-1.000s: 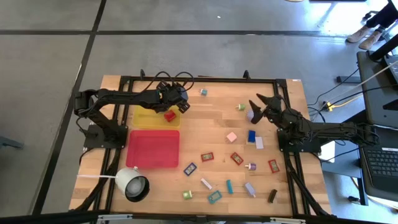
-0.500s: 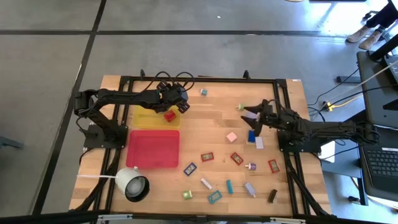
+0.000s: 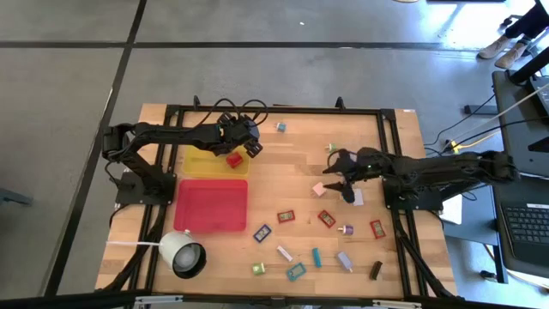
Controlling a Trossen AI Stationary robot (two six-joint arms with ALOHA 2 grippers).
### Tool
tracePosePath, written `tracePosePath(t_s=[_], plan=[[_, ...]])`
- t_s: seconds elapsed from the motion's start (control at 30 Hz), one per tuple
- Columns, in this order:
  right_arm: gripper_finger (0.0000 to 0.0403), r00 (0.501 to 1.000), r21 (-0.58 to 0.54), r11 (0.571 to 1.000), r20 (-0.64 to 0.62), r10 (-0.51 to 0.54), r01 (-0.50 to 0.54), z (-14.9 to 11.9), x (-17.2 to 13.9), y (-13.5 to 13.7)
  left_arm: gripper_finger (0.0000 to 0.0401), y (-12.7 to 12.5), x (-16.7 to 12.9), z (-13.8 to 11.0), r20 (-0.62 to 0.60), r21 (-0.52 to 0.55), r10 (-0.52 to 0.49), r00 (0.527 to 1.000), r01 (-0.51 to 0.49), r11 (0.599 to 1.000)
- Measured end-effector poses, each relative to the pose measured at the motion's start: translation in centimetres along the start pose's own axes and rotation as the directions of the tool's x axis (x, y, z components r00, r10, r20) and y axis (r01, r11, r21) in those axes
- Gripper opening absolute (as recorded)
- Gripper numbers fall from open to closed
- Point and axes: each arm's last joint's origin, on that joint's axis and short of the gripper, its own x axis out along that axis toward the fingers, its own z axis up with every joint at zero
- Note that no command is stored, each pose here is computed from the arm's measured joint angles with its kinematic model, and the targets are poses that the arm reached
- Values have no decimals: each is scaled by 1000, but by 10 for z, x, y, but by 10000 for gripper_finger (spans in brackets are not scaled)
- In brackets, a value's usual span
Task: Pick & Place Office items
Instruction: Put the pink charger adapter into the yellow bin
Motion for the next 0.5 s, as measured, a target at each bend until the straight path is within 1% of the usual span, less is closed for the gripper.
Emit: tracePosePath(t_s=[0.07, 0.23, 0.33, 0.43, 0.5], plan=[[269, 999, -45, 999, -48, 10, -12, -3, 8, 1, 271, -1, 0, 0, -9, 0, -35, 999, 35, 999], [269, 986, -106, 994, -163, 21, -39, -17, 21, 2, 269, -5, -1, -1, -40, 0, -143, 989, 143, 990], [269, 988, -130, 991, -155, -10, -10, -17, 26, 0, 270, -7, -2, -2, -48, 2, -176, 983, 177, 984], [269, 990, -140, 990, -136, -36, 17, -16, 28, -1, 271, -9, -3, -2, -47, 8, -183, 982, 184, 983], [269, 990, -136, 991, -140, -35, 16, -17, 29, -1, 270, -10, -4, -3, -46, 13, -187, 981, 188, 982]])
